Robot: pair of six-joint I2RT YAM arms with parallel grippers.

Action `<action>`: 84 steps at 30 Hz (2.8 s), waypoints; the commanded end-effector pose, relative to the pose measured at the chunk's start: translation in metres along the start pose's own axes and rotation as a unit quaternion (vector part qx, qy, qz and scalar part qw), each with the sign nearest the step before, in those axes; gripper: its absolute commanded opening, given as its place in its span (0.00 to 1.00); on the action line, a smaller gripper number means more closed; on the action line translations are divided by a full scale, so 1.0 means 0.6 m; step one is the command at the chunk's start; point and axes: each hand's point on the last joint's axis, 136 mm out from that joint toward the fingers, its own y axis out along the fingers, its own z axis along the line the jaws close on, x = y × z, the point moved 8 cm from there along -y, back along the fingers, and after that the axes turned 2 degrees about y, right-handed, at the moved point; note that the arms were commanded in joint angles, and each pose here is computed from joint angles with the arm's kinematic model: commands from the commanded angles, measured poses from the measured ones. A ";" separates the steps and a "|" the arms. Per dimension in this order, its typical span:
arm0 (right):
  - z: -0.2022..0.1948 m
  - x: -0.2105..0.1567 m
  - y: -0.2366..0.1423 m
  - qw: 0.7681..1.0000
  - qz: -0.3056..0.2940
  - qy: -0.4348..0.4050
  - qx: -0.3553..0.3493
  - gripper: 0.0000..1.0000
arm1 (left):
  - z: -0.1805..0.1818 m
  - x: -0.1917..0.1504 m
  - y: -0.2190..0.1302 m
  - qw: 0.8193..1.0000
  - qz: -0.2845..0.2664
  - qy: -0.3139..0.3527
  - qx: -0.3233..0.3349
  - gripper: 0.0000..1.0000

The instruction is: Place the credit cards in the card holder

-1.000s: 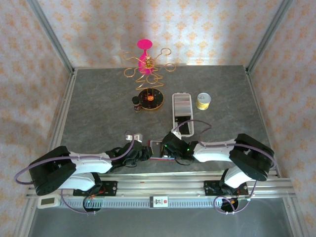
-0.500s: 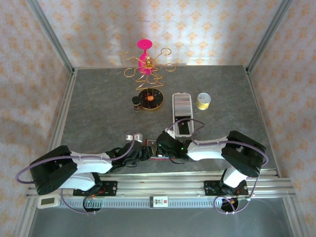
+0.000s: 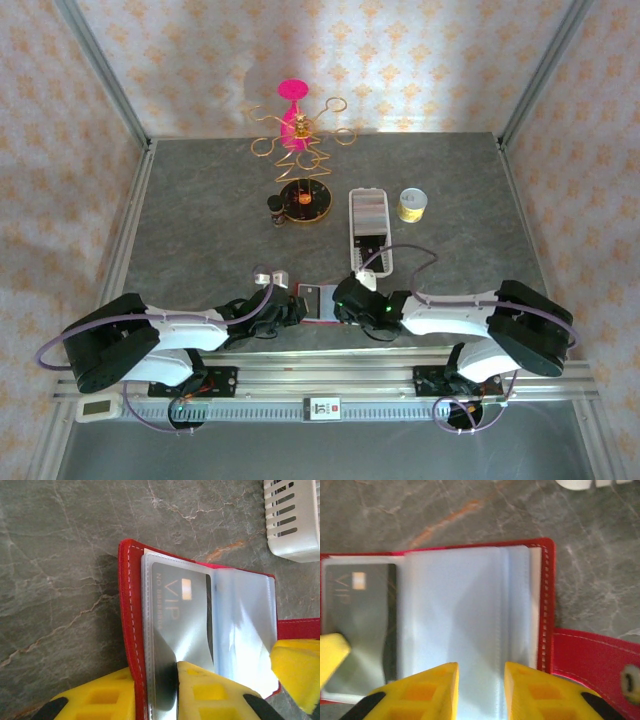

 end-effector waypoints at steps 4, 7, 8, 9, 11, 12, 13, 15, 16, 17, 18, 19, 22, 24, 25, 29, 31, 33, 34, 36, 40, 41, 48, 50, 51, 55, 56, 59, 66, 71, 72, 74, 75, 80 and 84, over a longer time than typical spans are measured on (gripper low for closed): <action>0.006 -0.005 0.019 1.000 0.011 -0.004 -0.006 0.32 | 0.014 -0.009 0.004 1.000 0.005 0.004 0.021 0.20; 0.015 -0.003 0.022 1.000 0.011 -0.007 0.001 0.32 | 0.014 -0.009 0.003 1.000 0.005 0.003 0.020 0.20; 0.016 -0.001 0.020 1.000 0.008 -0.007 0.000 0.32 | 0.015 -0.010 0.003 1.000 0.005 0.004 0.021 0.20; 0.017 0.002 0.018 1.000 0.003 -0.007 -0.001 0.32 | 0.015 -0.010 0.003 1.000 0.005 0.005 0.022 0.20; 0.014 0.006 0.011 1.000 -0.009 -0.006 -0.009 0.34 | 0.015 -0.010 0.003 1.000 0.004 0.004 0.021 0.20; 0.012 0.010 0.007 1.000 -0.016 -0.005 -0.015 0.34 | 0.015 -0.009 0.002 1.000 0.004 0.004 0.021 0.20; 0.008 0.012 0.002 0.999 -0.024 -0.004 -0.023 0.34 | 0.015 -0.009 0.002 1.000 0.003 0.004 0.021 0.20; 0.003 0.018 -0.010 0.999 -0.037 -0.004 -0.033 0.35 | 0.015 -0.009 0.002 1.000 0.003 0.005 0.022 0.20; 0.001 0.021 -0.016 0.998 -0.043 -0.003 -0.036 0.34 | 0.016 -0.009 0.001 1.000 0.002 0.005 0.023 0.20; 0.001 0.023 -0.022 0.998 -0.046 -0.002 -0.035 0.35 | 0.015 -0.008 0.001 1.000 0.002 0.005 0.022 0.21; 0.001 0.024 -0.025 0.998 -0.047 -0.002 -0.032 0.35 | 0.016 -0.009 0.000 1.000 0.002 0.005 0.023 0.21; 0.003 0.024 -0.027 0.999 -0.044 -0.001 -0.025 0.35 | 0.016 -0.009 0.000 1.000 0.001 0.004 0.023 0.21; 0.010 0.019 -0.023 0.999 -0.033 0.000 -0.004 0.34 | 0.017 -0.009 0.000 1.000 0.001 0.003 0.022 0.21; 0.013 0.014 -0.015 1.000 -0.023 0.000 0.004 0.34 | 0.016 -0.009 0.001 1.000 0.001 0.003 0.021 0.21; 0.016 0.012 -0.011 1.000 -0.017 -0.001 0.009 0.33 | 0.017 -0.009 0.000 1.000 0.002 0.003 0.022 0.21; 0.018 0.009 0.003 1.000 -0.007 -0.010 -0.002 0.33 | 0.017 -0.009 0.000 1.000 0.002 0.003 0.022 0.21; 0.016 0.005 0.010 1.000 -0.002 -0.013 -0.007 0.33 | 0.017 -0.010 0.000 1.000 0.001 0.002 0.021 0.21; 0.015 0.001 0.015 1.000 0.005 -0.014 -0.006 0.33 | 0.017 -0.010 0.000 1.000 0.001 0.002 0.020 0.21; 0.014 -0.001 0.017 1.000 0.008 -0.013 -0.005 0.33 | 0.017 -0.011 0.000 1.000 0.002 0.002 0.020 0.20; 0.015 -0.002 0.020 1.000 0.011 -0.010 -0.002 0.33 | 0.017 -0.010 0.001 1.000 0.001 0.001 0.020 0.21; 0.021 -0.004 0.020 1.000 0.014 -0.007 0.014 0.34 | 0.018 -0.011 0.001 1.000 0.002 0.002 0.020 0.21; 0.023 -0.003 0.020 1.000 0.015 -0.006 0.016 0.36 | 0.020 -0.012 0.000 1.000 0.003 0.001 0.021 0.21; 0.041 0.005 0.009 0.999 0.009 0.004 0.047 0.43 | 0.020 -0.013 -0.001 1.000 0.001 0.000 0.018 0.21; 0.047 0.007 0.006 0.998 0.008 0.010 0.060 0.43 | 0.021 -0.013 -0.001 1.000 0.001 -0.001 0.019 0.21; 0.049 0.009 0.003 0.998 0.006 0.011 0.064 0.43 | 0.021 -0.013 -0.001 1.000 0.001 -0.001 0.019 0.21; 0.051 0.010 -0.001 0.997 0.003 0.017 0.076 0.44 | 0.021 -0.013 -0.001 1.000 0.001 -0.001 0.018 0.20; 0.051 0.009 0.000 0.997 0.004 0.018 0.078 0.44 | 0.021 -0.013 -0.001 1.000 0.000 -0.001 0.018 0.21; 0.054 0.009 0.000 0.996 0.006 0.020 0.082 0.44 | 0.021 -0.013 0.000 1.000 0.001 -0.001 0.019 0.20; 0.061 0.009 0.003 0.995 0.009 0.023 0.094 0.45 | 0.021 -0.013 -0.001 1.000 0.000 -0.002 0.018 0.20; 0.072 0.007 0.008 0.992 0.017 0.028 0.118 0.46 | 0.023 -0.014 -0.003 1.000 -0.002 -0.007 0.013 0.20; 0.075 0.008 0.009 0.992 0.017 0.029 0.121 0.46 | 0.024 -0.014 -0.004 1.000 -0.004 -0.010 0.011 0.20; 0.079 0.010 0.011 0.992 0.016 0.028 0.124 0.46 | 0.027 -0.016 -0.006 1.000 -0.006 -0.019 0.005 0.20; 0.081 0.010 0.011 0.991 0.015 0.029 0.127 0.46 | 0.029 -0.017 -0.007 1.000 -0.007 -0.024 0.002 0.21; 0.093 0.011 0.016 0.988 0.018 0.035 0.146 0.46 | 0.041 -0.021 -0.019 0.998 -0.024 -0.051 -0.019 0.33; 0.101 0.012 0.018 0.985 0.018 0.043 0.166 0.45 | 0.051 -0.021 -0.027 0.997 -0.040 -0.059 -0.020 0.42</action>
